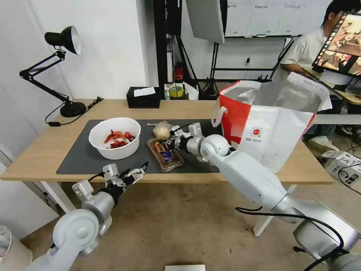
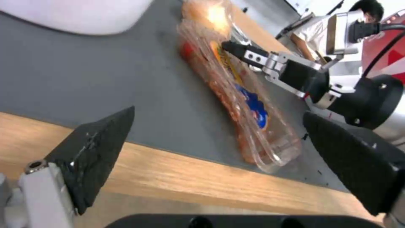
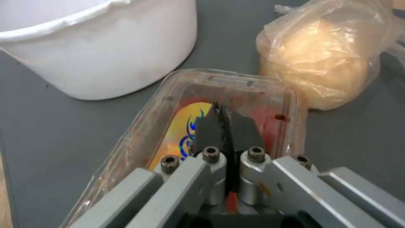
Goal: Pick up the trash from the table and place it into the takeout bag.
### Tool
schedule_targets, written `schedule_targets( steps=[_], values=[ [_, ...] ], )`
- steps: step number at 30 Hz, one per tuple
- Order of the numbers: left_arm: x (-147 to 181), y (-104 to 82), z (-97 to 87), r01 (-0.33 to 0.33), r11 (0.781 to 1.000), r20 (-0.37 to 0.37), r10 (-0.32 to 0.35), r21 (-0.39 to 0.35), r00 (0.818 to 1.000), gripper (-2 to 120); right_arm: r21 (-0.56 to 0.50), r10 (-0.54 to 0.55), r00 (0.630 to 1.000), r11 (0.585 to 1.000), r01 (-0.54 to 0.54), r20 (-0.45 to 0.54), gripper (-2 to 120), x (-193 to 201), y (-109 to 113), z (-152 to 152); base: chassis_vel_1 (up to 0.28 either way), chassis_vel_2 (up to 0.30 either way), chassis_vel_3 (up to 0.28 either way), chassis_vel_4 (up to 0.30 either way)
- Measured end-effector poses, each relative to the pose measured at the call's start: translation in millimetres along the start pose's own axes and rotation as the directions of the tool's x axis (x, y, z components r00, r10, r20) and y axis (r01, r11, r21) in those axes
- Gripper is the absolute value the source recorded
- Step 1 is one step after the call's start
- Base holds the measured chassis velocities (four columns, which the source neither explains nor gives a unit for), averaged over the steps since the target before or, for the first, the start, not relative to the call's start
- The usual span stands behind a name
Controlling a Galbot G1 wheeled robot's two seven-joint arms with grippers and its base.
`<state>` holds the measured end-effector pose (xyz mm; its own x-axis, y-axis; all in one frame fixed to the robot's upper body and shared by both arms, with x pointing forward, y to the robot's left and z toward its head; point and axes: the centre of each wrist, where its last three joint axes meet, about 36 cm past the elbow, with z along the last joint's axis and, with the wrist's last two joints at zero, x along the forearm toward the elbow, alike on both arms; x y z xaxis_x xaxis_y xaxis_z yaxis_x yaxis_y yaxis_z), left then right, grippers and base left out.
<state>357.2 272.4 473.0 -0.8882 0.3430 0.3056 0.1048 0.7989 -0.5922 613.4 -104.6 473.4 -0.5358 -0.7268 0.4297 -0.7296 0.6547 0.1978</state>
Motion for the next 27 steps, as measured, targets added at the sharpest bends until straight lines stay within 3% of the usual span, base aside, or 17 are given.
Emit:
schedule_targets(
  steps=[6,9,27],
  values=[
    [-10.2,-5.2,-16.2,-0.036,0.991,-0.074,0.046,0.131,0.996,100,-0.005,0.002,1.000,1.000,-0.002,0.000,0,1.7,-0.6,2.8,0.000,0.000,0.000,0.000],
    [-17.7,-8.8,-26.5,-0.072,0.974,-0.090,0.093,0.213,0.992,100,-0.006,0.002,1.000,1.000,-0.002,0.002,0,4.1,-0.4,3.7,0.000,0.000,0.000,0.000],
    [-53.0,-18.7,-24.5,-0.106,0.965,-0.152,0.145,0.239,0.978,100,-0.012,0.005,1.000,1.000,-0.004,0.016,0,12.9,-2.4,3.8,0.000,0.000,0.000,0.000]
  ],
)
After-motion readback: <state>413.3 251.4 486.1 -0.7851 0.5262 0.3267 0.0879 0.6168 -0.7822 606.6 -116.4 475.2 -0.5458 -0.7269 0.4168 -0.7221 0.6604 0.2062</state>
